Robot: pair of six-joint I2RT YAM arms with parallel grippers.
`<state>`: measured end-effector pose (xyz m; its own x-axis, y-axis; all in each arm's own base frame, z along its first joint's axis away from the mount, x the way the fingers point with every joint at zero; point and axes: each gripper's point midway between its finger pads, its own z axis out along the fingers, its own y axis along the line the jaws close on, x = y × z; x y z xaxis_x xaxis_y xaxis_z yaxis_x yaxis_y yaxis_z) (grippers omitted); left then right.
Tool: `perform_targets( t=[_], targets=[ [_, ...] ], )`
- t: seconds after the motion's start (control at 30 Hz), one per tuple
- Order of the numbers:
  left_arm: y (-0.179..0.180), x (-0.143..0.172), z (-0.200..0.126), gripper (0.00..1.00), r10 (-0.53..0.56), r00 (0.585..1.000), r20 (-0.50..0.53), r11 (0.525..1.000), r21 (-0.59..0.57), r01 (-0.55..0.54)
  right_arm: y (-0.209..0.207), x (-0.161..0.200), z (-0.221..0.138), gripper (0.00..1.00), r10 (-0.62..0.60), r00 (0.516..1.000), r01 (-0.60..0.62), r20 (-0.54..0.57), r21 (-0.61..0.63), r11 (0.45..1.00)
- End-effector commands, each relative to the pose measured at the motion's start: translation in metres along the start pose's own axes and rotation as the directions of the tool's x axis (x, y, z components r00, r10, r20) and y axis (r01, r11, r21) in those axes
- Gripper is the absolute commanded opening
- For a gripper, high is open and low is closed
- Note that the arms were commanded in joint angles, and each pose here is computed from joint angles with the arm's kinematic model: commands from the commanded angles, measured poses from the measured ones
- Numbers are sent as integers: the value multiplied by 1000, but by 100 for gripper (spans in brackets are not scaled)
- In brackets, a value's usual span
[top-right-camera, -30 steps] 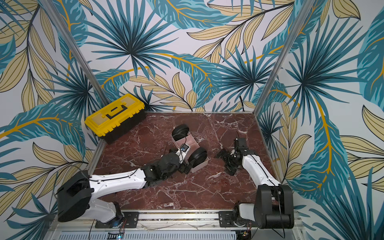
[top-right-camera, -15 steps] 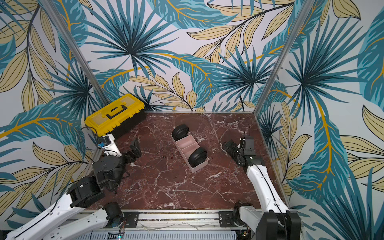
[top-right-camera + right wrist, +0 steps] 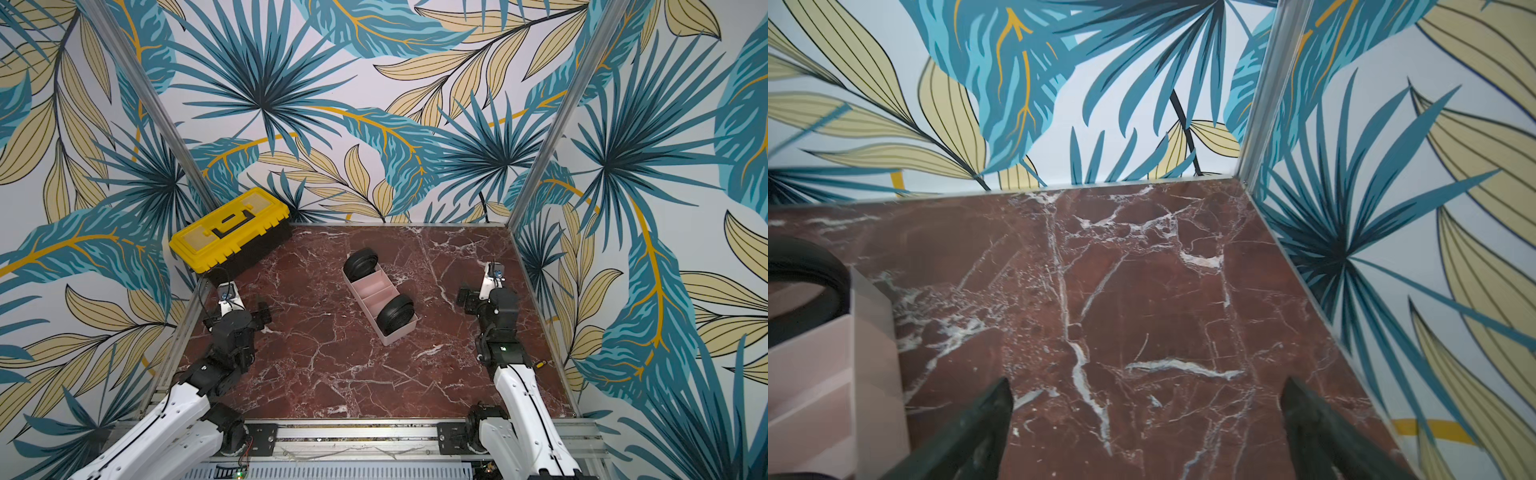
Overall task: Place the belts into the storage roll
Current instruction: Reset both arms
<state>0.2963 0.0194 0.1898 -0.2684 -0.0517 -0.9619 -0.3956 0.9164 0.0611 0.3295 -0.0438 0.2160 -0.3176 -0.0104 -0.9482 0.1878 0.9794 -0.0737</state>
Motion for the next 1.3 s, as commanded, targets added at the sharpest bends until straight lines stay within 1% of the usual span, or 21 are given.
perform_targets(
  t=[0.0, 0.03, 0.07, 0.17, 0.23, 0.3, 0.33, 0.37, 0.43, 0.53, 0.57, 0.63, 0.67, 0.7, 0.77, 0.83, 0.87, 0.9, 1.0, 1.07, 1.27],
  targets=[
    [-23, -26, 24, 99, -6, 991, 136, 992, 124, -11, -9, 13, 8, 99, -107, 994, 108, -27, 47, 993],
    [-24, -24, 32, 99, 8, 988, 157, 992, 122, -27, -8, 14, 10, 100, -92, 996, 92, -18, 44, 995],
    [-23, -18, 41, 99, 24, 989, 149, 993, 111, -41, -9, 14, 12, 99, -75, 997, 75, -9, 48, 996],
    [-19, 8, 68, 100, 28, 997, 70, 997, 67, -32, -9, 21, 22, 100, -42, 999, 42, -5, 48, 998],
    [-23, 18, 75, 99, 13, 996, 92, 996, 81, -21, -10, 29, 29, 99, -2, 1000, 3, -14, 50, 999],
    [-32, 15, 78, 100, 41, 992, 117, 991, 122, -55, -9, 36, 32, 100, 28, 1000, -28, -1, 48, 998],
    [-33, 16, 82, 99, 43, 990, 133, 992, 116, -58, -9, 38, 31, 100, 48, 999, -49, 25, 45, 998],
    [-34, 24, 87, 100, 50, 992, 115, 991, 118, -63, -8, 41, 31, 100, 71, 996, -73, 47, 43, 996],
    [-43, 27, 94, 100, 72, 990, 123, 983, 160, -92, -7, 48, 32, 100, 117, 989, -120, 89, 28, 992],
    [-35, 38, 97, 99, 16, 995, 96, 982, 188, -34, -2, 59, 37, 100, 129, 983, -131, 129, 5, 991],
    [-35, 38, 99, 100, 15, 993, 117, 982, 183, -36, -2, 59, 39, 99, 128, 981, -130, 147, 5, 992],
    [-39, 37, 111, 99, 26, 994, 102, 981, 191, -45, -2, 65, 52, 100, 169, 981, -170, 100, 11, 985],
    [-36, 40, 113, 100, 12, 998, 69, 981, 195, -26, 2, 65, 58, 100, 166, 981, -166, 102, -9, 986],
    [-34, 40, 115, 99, 11, 999, 44, 981, 192, -20, 10, 72, 65, 99, 152, 984, -149, 97, -41, 988],
    [-34, 41, 115, 100, 10, 1000, 27, 981, 191, -15, 23, 76, 78, 100, 105, 985, -94, 133, -87, 992],
    [-34, 41, 115, 100, 10, 1000, 26, 982, 191, -14, 28, 88, 88, 99, 88, 995, -92, -49, -87, 992],
    [-34, 41, 115, 100, 9, 1000, 26, 982, 190, -13, 28, 79, 96, 100, 86, 996, -88, -32, -82, 993],
    [-33, 41, 115, 100, 9, 1000, 26, 982, 190, -13, 30, 80, 96, 100, 73, 997, -73, 6, -89, 993],
    [-34, 41, 115, 100, 9, 1000, 26, 981, 191, -13, 28, 81, 94, 100, 88, 995, -90, -39, -80, 993],
    [-33, 40, 115, 100, 8, 1000, 27, 982, 190, -13, 29, 80, 94, 100, 79, 997, -80, -16, -84, 993],
    [-33, 41, 115, 100, 9, 1000, 26, 982, 190, -14, 29, 80, 94, 99, 82, 996, -84, -27, -83, 993]
  ],
)
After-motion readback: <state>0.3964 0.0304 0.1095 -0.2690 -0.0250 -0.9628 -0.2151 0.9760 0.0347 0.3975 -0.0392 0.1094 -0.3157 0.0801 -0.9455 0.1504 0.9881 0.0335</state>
